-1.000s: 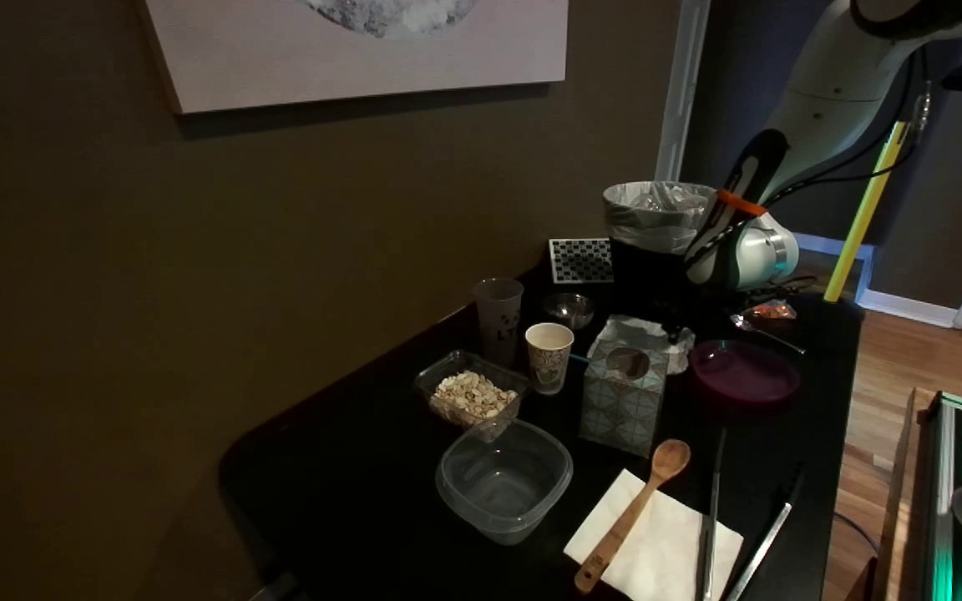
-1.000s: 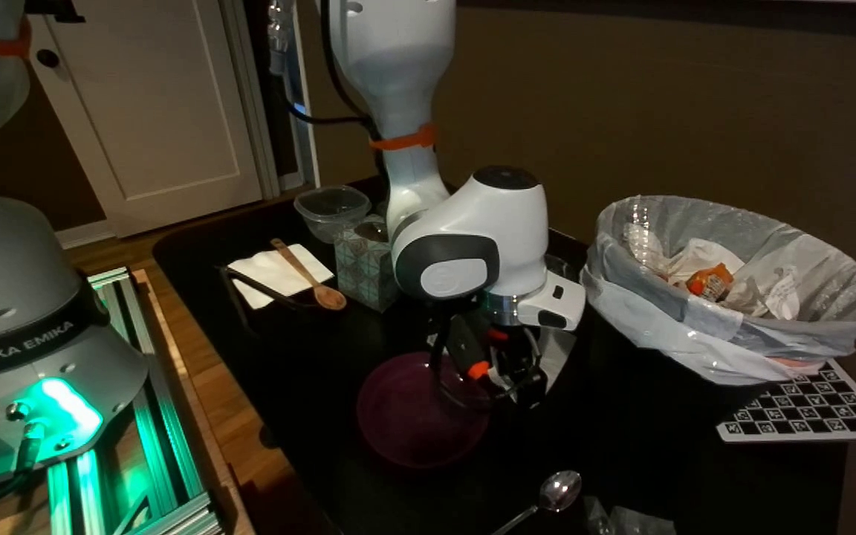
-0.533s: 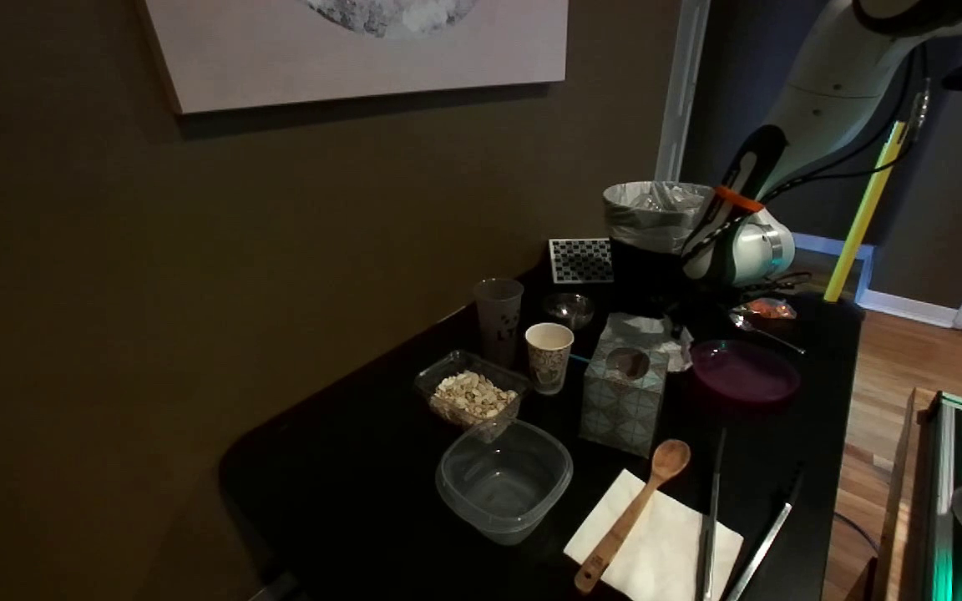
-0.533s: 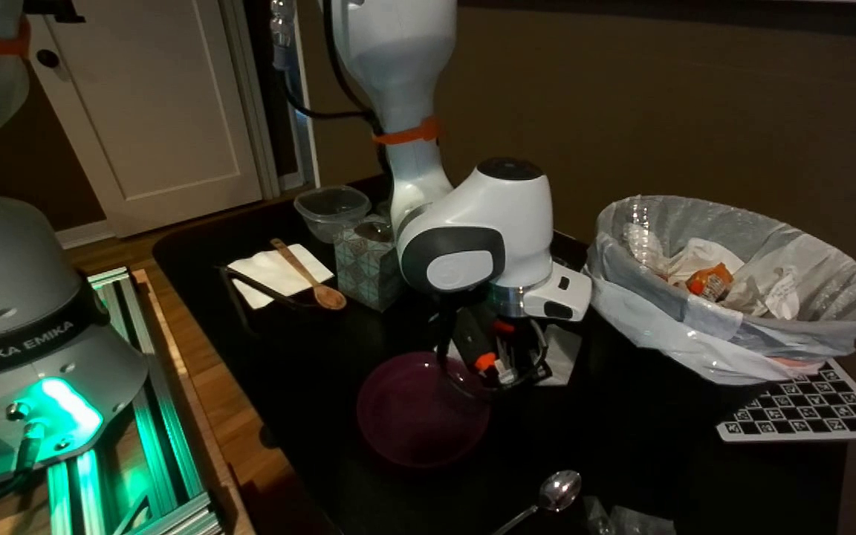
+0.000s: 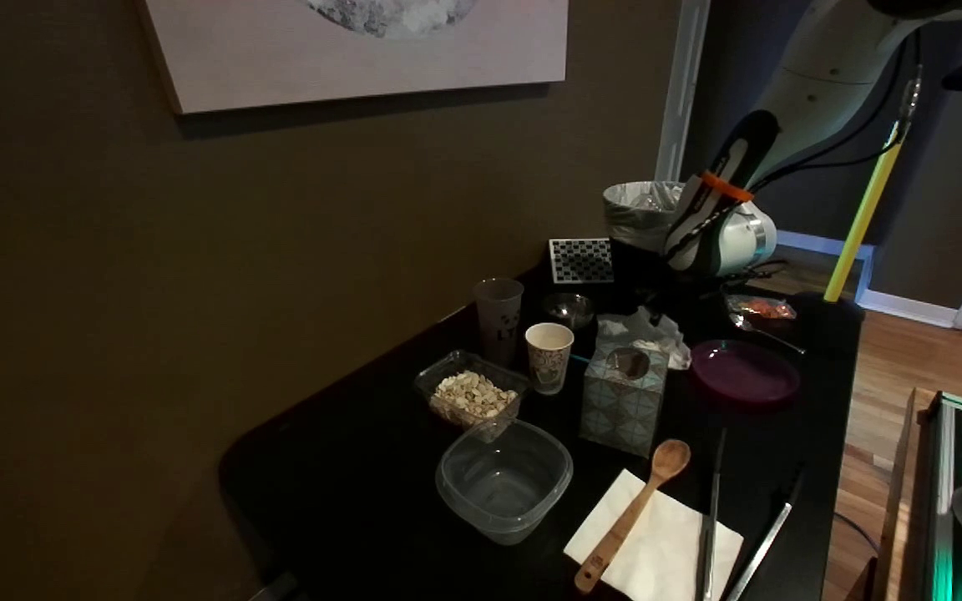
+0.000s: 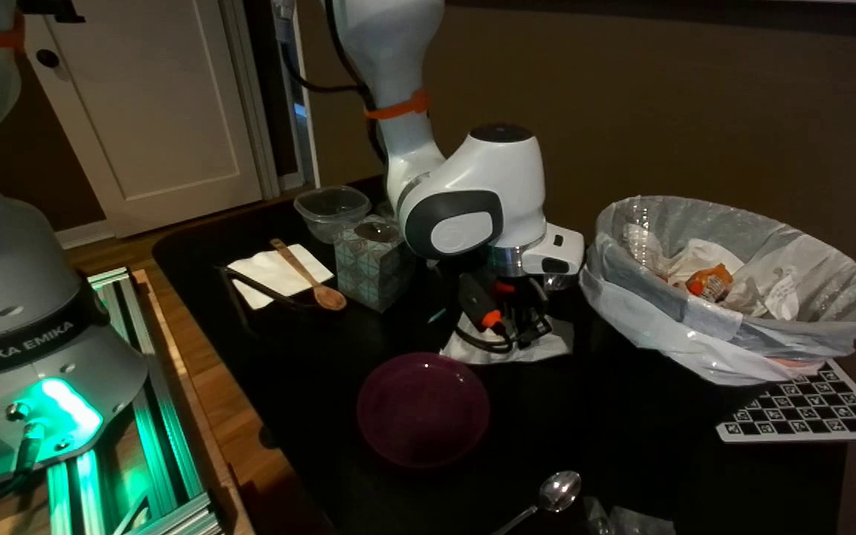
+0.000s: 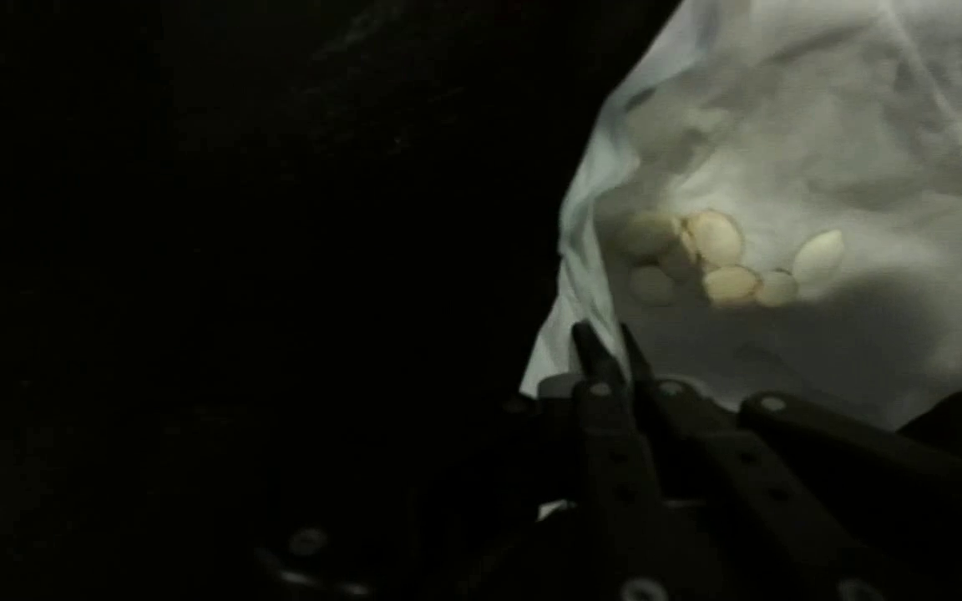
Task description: Put some contents from the bowl onto the white towel, then put the towel in the bin
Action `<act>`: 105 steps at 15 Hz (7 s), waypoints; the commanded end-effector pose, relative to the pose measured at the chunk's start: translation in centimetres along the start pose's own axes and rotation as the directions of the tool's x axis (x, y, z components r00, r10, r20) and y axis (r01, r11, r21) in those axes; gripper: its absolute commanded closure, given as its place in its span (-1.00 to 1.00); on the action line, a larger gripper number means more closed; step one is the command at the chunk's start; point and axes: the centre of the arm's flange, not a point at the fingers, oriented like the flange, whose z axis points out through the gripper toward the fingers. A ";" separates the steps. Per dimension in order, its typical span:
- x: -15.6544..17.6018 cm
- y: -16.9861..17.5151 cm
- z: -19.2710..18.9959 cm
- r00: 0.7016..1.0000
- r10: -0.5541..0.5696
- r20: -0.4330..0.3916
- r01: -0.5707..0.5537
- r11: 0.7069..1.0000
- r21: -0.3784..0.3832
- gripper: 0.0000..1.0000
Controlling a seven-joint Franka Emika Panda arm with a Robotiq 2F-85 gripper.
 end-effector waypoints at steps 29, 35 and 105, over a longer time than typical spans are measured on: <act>-1.1 -7.6 4.0 0.979 -0.156 0.134 0.130 0.975 0.182 -0.14; -0.7 -7.3 3.9 0.976 -0.164 0.146 0.136 0.973 0.186 0.82; 22.5 12.1 -32.6 0.939 -0.337 -0.070 0.332 0.941 -0.072 -1.00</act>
